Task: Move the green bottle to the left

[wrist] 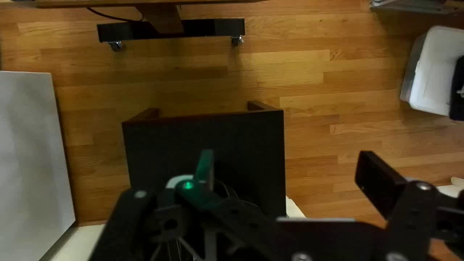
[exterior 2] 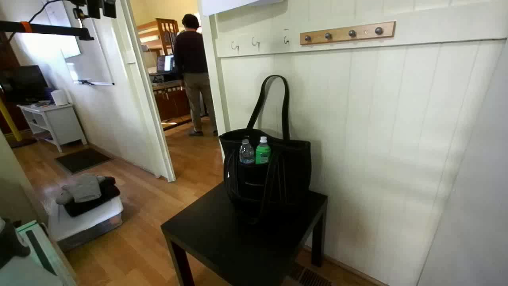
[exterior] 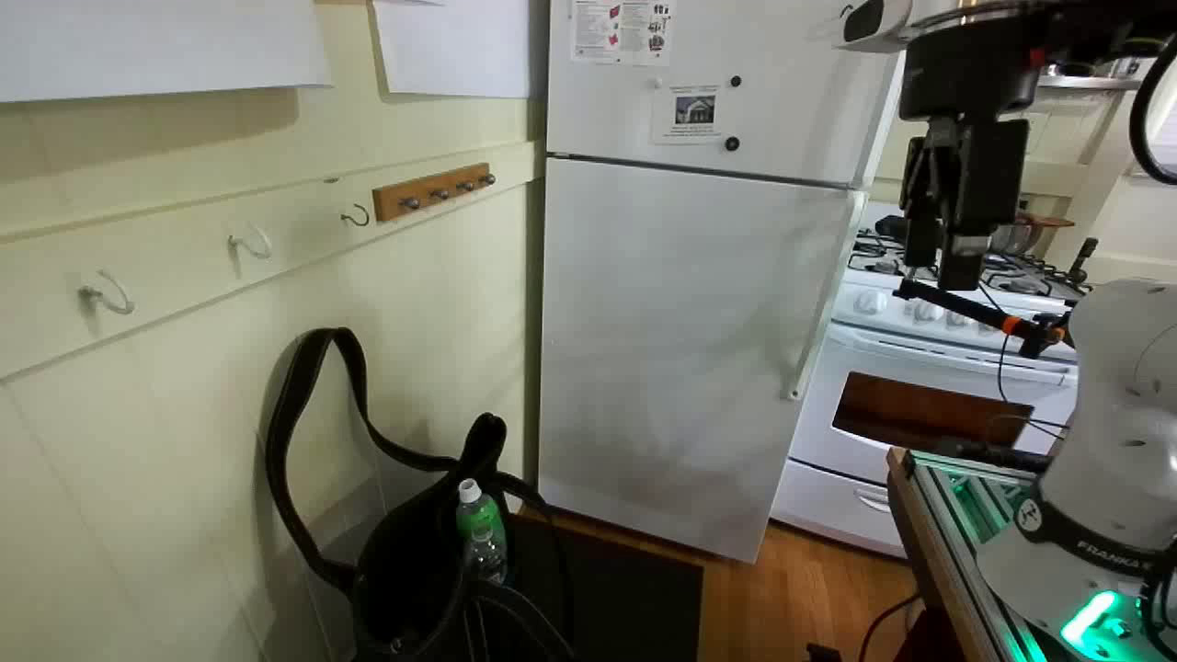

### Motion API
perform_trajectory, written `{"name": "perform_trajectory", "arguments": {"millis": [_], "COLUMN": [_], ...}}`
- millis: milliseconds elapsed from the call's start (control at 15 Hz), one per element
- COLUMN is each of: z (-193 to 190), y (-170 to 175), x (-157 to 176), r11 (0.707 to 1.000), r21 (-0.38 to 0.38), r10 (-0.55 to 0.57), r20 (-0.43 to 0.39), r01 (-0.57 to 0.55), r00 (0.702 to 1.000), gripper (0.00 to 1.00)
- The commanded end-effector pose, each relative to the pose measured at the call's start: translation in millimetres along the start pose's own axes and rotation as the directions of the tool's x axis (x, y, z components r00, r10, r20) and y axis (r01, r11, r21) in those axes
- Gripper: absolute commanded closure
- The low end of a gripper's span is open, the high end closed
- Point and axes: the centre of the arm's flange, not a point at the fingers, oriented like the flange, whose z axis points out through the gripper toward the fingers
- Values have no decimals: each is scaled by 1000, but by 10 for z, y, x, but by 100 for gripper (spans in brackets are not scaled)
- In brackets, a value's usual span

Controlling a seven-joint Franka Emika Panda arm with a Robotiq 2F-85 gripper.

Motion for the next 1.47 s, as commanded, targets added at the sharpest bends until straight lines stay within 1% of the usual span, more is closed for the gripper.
{"name": "perform_trajectory", "arguments": {"millis": [0, 533, 600, 800, 1000, 1200, 1267, 1333, 1400], "z": [0, 0, 33, 131, 270, 451, 517, 590, 651], "y": [0, 0, 38, 184, 330, 449, 475, 501, 520], "x": [0, 0, 64, 359, 736, 1101, 1217, 1322, 1410], "r11": [1000, 1000, 1000, 1000, 999, 999, 998, 999, 999], "r21": [0, 0, -3, 19, 49, 41, 49, 26, 25], "r10": [0, 0, -14, 18, 29, -9, -11, -17, -20], "r20": [0, 0, -13, -86, -184, -288, -308, -324, -337], "r01": [0, 0, 14, -17, -20, 22, 28, 27, 30], "r00": [1000, 1000, 1000, 996, 983, 958, 951, 946, 941], "gripper": [0, 0, 0, 0, 0, 0, 0, 0, 0]}}
